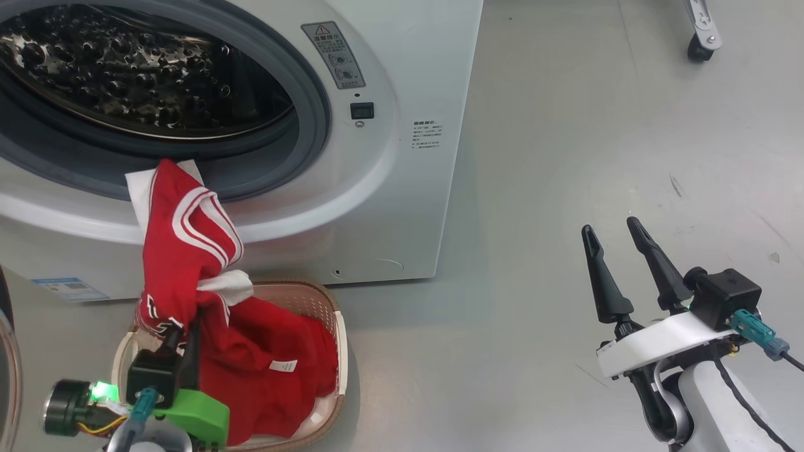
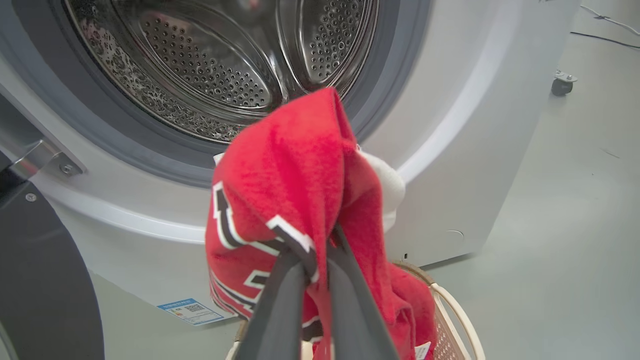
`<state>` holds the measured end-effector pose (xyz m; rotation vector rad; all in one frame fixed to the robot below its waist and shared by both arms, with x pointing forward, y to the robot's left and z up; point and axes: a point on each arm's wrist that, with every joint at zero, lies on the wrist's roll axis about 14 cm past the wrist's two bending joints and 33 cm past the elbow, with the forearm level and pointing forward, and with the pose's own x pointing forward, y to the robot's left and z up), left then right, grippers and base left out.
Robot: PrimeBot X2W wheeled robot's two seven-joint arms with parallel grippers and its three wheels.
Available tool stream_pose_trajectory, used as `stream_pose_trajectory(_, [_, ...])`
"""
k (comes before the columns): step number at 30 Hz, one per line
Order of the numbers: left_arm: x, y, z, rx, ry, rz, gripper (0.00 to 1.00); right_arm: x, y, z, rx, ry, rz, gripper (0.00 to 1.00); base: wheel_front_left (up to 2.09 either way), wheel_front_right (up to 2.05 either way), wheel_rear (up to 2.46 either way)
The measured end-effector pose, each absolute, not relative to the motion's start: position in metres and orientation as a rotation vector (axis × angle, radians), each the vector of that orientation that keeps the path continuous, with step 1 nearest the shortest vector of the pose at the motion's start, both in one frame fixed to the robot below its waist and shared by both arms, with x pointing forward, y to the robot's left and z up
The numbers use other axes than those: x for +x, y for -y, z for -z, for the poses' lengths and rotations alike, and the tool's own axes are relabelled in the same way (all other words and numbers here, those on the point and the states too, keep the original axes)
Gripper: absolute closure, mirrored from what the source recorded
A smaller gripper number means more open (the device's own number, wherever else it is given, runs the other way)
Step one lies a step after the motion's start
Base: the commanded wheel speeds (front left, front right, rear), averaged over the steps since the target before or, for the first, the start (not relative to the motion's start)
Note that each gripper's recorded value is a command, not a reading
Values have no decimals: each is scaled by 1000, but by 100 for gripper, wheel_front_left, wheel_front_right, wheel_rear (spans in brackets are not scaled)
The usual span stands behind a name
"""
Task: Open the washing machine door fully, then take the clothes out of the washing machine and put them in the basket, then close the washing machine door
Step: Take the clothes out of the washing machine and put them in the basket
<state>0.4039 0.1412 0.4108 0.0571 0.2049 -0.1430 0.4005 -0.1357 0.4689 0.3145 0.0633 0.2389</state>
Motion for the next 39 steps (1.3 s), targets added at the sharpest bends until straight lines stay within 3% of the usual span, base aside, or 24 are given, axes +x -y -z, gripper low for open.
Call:
stream_pose_trajectory(9, [374,-126,-368,100,-382,237,100,398,135,-465,315,-75,-240,0,0,0,0])
stream_pose_trajectory(26, [364,-105,-296,116,-693,325,100,401,158,-447,290,-121,-180,0,0,0,0])
stream_pose_trajectory(39, [398,-93,-259,81,-817,326,100,409,181,-428,254,-166,-129,0,0,0,0])
